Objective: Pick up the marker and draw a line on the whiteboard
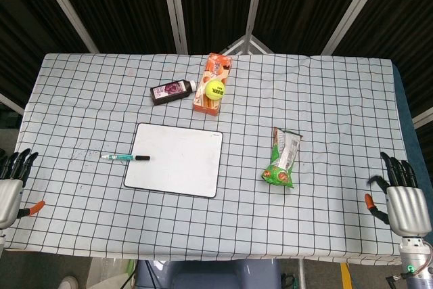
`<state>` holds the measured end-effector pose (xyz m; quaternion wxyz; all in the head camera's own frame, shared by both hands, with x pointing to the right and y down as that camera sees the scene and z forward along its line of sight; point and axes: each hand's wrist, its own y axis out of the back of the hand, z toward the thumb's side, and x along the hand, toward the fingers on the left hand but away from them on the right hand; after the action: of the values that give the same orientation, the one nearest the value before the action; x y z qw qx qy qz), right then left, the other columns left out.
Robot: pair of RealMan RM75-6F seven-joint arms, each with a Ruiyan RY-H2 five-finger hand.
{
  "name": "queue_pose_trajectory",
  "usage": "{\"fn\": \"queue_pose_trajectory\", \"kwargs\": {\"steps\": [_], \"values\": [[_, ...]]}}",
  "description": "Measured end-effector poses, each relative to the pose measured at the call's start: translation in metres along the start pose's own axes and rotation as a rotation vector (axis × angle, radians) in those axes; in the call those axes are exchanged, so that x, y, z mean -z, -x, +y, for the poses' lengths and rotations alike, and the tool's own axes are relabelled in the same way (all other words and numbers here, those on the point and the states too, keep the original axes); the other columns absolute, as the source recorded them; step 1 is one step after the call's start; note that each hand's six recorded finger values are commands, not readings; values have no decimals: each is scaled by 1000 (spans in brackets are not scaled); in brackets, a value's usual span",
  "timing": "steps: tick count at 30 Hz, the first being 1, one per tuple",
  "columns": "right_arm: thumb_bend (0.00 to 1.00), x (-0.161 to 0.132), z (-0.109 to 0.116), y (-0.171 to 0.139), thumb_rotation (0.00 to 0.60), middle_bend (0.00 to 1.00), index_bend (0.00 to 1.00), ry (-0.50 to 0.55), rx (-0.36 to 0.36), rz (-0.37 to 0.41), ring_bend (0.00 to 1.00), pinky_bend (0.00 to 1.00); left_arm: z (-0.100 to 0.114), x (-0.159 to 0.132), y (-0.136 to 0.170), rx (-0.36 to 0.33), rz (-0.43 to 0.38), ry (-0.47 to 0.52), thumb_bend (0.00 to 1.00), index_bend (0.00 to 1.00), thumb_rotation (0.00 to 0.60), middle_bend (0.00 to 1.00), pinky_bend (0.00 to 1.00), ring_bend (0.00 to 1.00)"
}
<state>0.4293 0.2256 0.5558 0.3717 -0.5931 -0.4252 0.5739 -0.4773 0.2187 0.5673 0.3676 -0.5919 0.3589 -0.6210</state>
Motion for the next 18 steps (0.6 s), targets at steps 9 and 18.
{"fn": "queue_pose_trajectory", "kwargs": {"steps": [9,18], "values": [[349,0,1,1,600,0,0,7,3,0,0,56,0,0,-2,3,4,12,10,0,600,0,0,0],[349,-4,-1,0,600,0,0,10,1,11,0,57,-4,0,-5,30,10,11,11,0,600,0,0,0]]}}
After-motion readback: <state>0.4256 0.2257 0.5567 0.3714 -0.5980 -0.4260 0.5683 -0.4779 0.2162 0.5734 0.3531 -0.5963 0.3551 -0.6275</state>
